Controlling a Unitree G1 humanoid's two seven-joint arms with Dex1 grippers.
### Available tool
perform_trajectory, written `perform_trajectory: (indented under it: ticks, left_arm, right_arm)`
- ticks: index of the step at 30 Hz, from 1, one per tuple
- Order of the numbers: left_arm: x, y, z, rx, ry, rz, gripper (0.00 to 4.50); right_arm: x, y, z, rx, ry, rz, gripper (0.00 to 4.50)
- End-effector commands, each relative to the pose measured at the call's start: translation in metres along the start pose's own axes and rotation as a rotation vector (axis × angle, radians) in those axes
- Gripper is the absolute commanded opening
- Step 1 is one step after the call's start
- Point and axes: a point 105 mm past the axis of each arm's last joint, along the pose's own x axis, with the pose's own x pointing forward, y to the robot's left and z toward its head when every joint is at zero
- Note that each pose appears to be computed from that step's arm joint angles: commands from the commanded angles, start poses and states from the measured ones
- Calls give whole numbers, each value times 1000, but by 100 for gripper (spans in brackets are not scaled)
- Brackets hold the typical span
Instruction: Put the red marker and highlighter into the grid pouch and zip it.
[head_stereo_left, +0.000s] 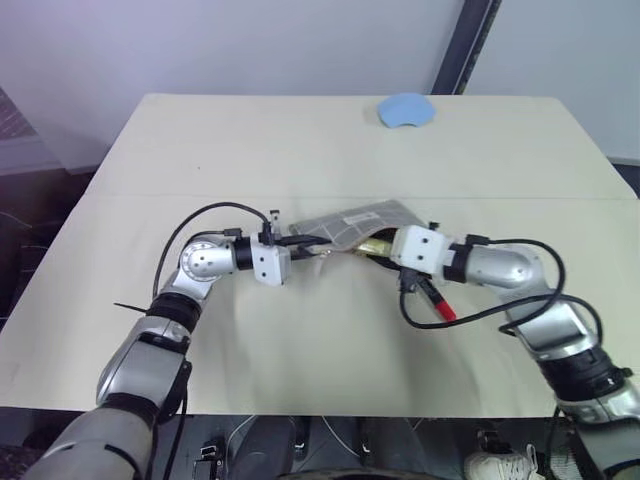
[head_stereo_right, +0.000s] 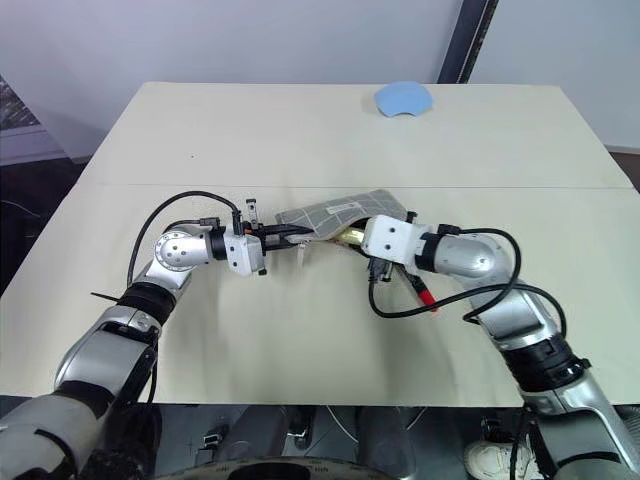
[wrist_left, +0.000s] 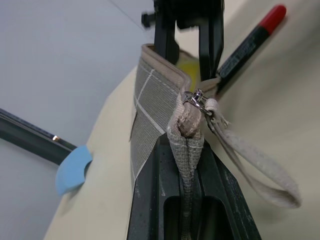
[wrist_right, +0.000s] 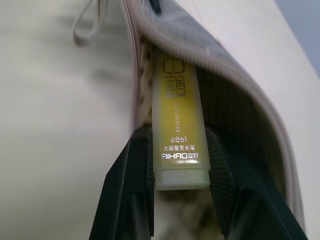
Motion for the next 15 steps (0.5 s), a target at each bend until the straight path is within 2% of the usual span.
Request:
perform_trajectory:
  ticks: [1,5,7,8,12,15]
  left_arm:
    - [2,17,10,13,-50,18,0]
    - [-2,16,12,16,-63,4,0]
    - [-3,15,12,25,-60,6,0]
    - [-3,16,11,14,-57,21,0]
    - [-5,15,9,-10,-46,47,0]
    - [-9,14,4,-34,-20,71,0]
  right_arm:
    - [1,-2,19,-108,-90,4,88]
    - [5,0,21,-149,-117,22,88]
    - [3,-2,27,-54,-170,31,196]
    - [-1,-6,26,-68,-165,1,235]
    - [-17,-10,24,-30,-164,-50,444]
    - [-37,-7,27,22,-158,-71,448]
